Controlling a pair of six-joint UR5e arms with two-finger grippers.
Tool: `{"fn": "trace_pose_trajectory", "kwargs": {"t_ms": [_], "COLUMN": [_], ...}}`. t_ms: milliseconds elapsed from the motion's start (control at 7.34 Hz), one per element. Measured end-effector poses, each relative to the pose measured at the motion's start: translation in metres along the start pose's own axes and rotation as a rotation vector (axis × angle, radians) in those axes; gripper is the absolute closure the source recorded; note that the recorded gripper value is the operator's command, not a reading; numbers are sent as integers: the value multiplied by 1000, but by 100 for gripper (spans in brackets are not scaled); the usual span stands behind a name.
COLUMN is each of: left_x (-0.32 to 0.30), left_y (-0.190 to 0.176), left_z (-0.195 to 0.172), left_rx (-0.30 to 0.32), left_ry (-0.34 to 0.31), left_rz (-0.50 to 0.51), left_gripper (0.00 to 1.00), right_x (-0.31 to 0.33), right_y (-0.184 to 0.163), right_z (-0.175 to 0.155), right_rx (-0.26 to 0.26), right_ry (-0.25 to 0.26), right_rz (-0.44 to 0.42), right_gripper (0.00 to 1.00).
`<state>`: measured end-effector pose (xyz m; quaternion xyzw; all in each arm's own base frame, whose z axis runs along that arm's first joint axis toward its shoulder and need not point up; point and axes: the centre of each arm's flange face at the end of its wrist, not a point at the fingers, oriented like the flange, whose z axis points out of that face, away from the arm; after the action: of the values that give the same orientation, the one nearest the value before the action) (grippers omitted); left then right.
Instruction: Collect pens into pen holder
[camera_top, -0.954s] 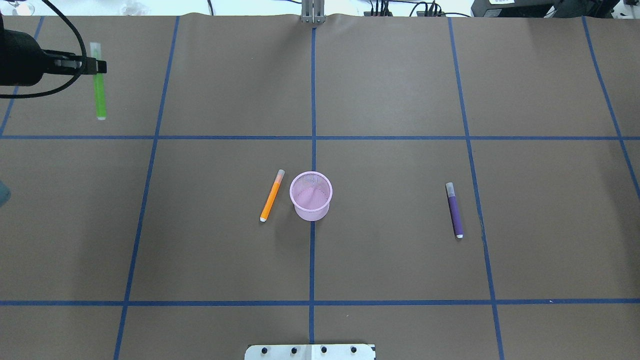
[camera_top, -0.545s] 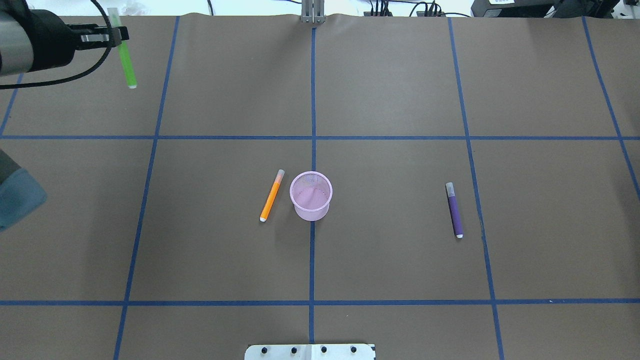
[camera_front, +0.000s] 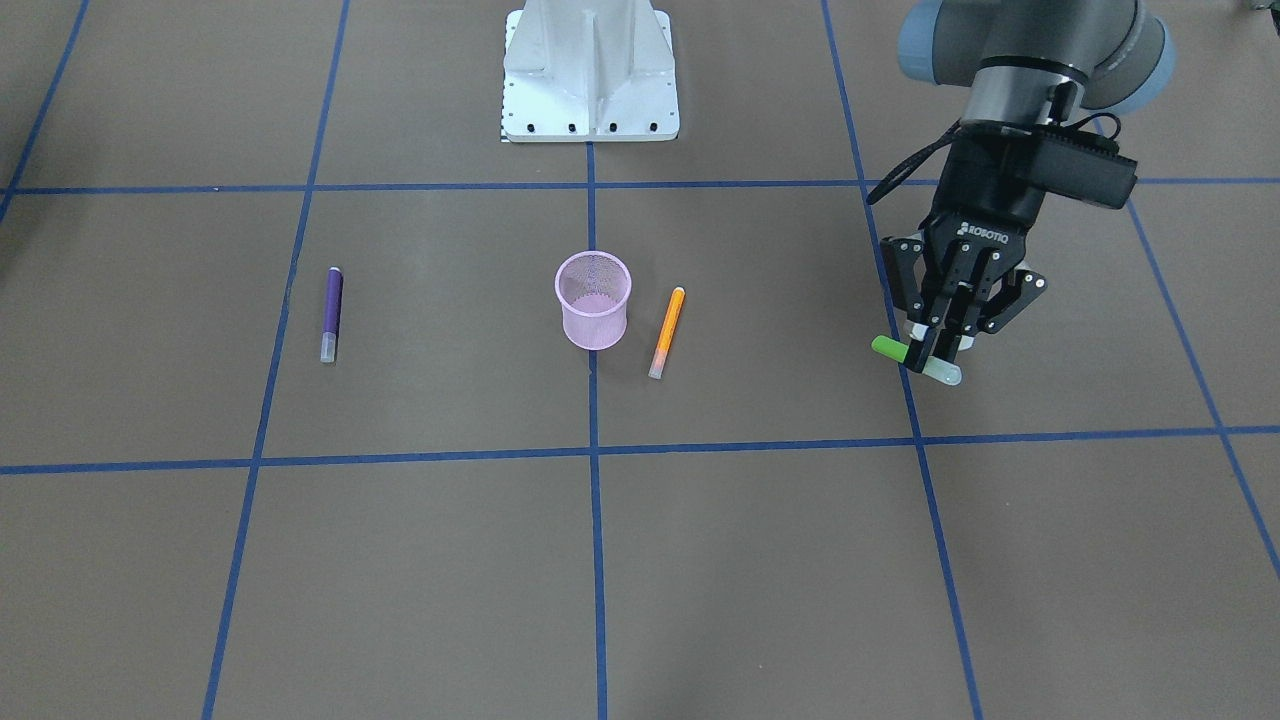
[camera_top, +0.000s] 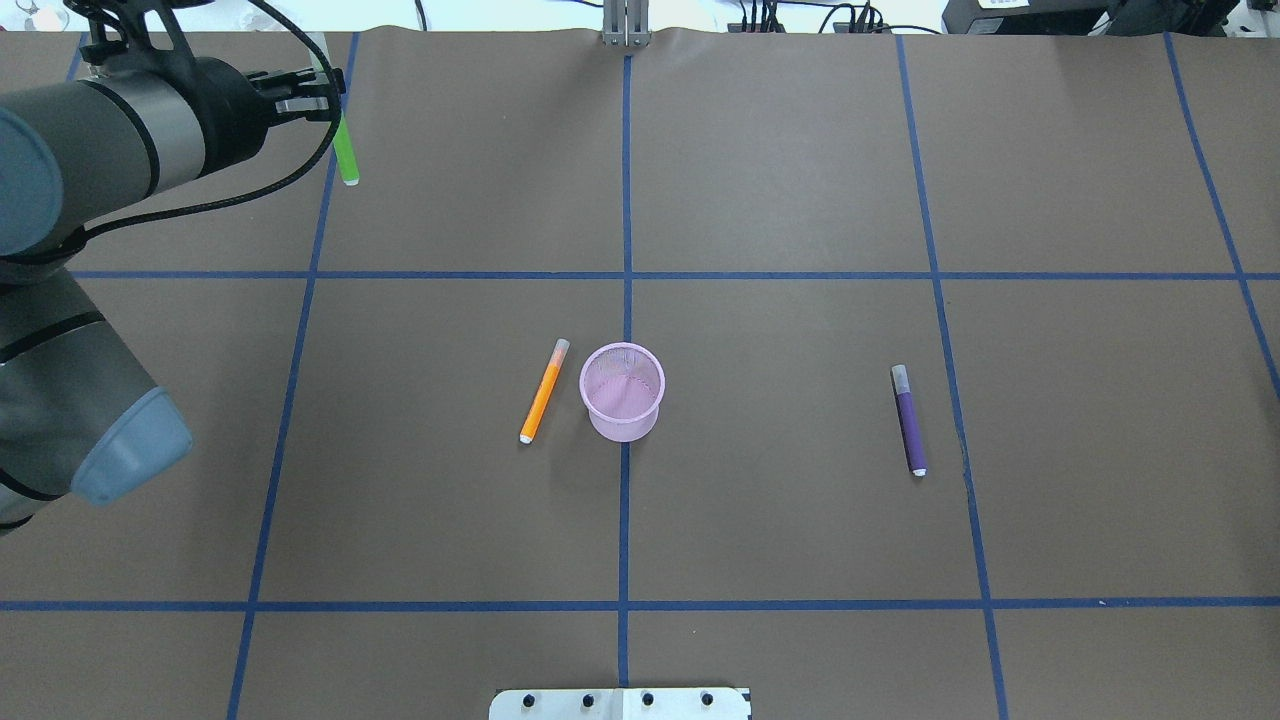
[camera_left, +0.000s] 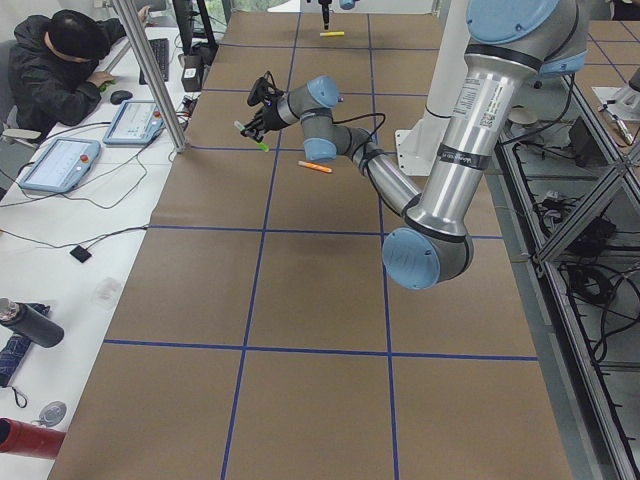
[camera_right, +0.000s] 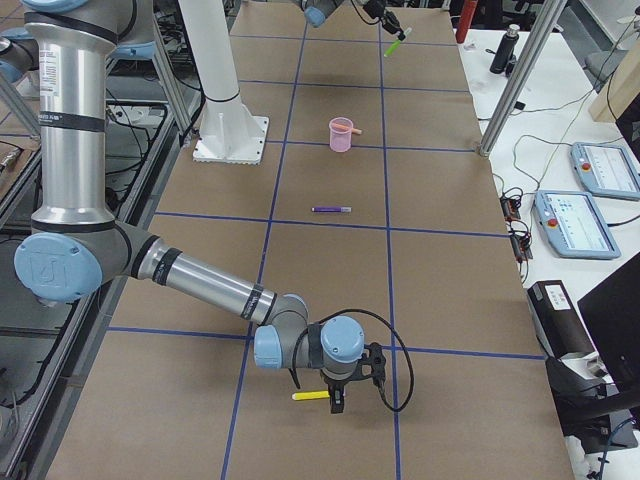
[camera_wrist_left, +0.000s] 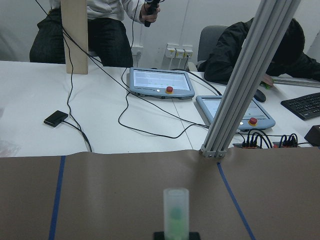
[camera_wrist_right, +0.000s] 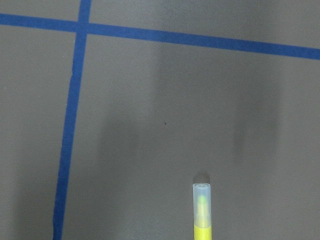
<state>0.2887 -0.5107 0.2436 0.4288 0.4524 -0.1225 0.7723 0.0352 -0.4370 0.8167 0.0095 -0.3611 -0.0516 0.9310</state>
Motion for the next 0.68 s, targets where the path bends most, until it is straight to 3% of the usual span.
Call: {"fn": "trace_pose_trajectory", "kwargs": {"t_ms": [681], "left_x": [5], "left_y": [6], "left_z": [7], "left_rx": [-8], "left_ry": [-1], "left_rz": [5], "left_gripper": [100], "right_x": [-2], "right_y": [-2], "right_z": [24], "right_rx": [-32], "right_ry": [0], "right_rz": [-54], "right_gripper": [2]}}
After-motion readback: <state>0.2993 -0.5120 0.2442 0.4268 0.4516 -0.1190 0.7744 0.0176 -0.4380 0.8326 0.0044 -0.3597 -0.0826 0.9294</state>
